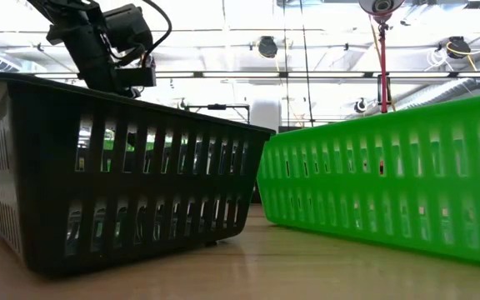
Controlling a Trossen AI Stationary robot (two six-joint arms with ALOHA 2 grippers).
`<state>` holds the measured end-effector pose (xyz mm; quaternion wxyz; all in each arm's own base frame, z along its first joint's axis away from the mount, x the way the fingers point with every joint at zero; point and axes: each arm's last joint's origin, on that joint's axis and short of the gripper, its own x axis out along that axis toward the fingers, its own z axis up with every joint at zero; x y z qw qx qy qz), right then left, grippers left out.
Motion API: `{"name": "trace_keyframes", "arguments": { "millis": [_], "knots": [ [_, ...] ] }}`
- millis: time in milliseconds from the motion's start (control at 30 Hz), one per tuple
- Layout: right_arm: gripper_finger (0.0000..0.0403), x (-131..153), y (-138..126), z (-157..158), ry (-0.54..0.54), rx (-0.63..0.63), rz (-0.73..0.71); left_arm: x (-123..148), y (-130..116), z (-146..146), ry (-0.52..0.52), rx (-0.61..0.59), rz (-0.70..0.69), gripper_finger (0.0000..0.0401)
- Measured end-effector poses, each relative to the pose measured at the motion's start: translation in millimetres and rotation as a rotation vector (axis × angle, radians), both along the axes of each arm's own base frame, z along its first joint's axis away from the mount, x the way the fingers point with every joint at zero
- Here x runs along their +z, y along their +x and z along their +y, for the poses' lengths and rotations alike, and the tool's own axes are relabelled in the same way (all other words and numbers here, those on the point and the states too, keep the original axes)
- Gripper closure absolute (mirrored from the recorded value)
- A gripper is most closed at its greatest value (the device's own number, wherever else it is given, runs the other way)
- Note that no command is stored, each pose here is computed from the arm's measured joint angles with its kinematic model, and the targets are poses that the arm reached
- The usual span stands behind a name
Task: Stack baskets by color
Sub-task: Stack the top right green bin on the top left green bin, then stack the bottom green bin on the stacked green bins
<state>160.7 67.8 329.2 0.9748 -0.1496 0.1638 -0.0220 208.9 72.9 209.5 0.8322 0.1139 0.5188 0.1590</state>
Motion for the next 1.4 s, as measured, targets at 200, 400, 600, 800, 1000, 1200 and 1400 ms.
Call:
{"name": "trace_keyframes", "arguments": {
  "millis": [200, 400, 600, 800, 1000, 1200, 1400],
  "knots": [
    [0.0229, 0, 0, 0, 0.0, 0.0, 0.0, 0, 0, 0, 0.002, -0.006, 0.003, 0.0274],
    [0.0229, 0, 0, 0, -0.001, 0.0, 0.001, -1, 0, -1, -0.015, -0.055, 0.016, 0.029],
    [0.0229, 0, 0, 0, 0.0, 0.0, 0.002, -4, 2, -2, -0.051, -0.063, 0.007, 0.0324],
    [0.0229, 0, 0, 0, 0.0, 0.0, 0.002, -9, 6, -1, -0.081, -0.041, 0.009, 0.0329],
    [0.0229, 0, 0, 0, -0.001, 0.0, 0.002, -19, 9, 0, -0.087, -0.024, 0.07, 0.0295],
    [0.0229, 0, 0, 0, -0.002, 0.0, 0.005, -23, 6, 0, -0.07, -0.029, 0.137, 0.0291],
    [0.0229, -1, 0, 0, -0.005, 0.0, 0.009, -23, 6, 0, -0.059, -0.055, 0.152, 0.0312]
  ]
}}
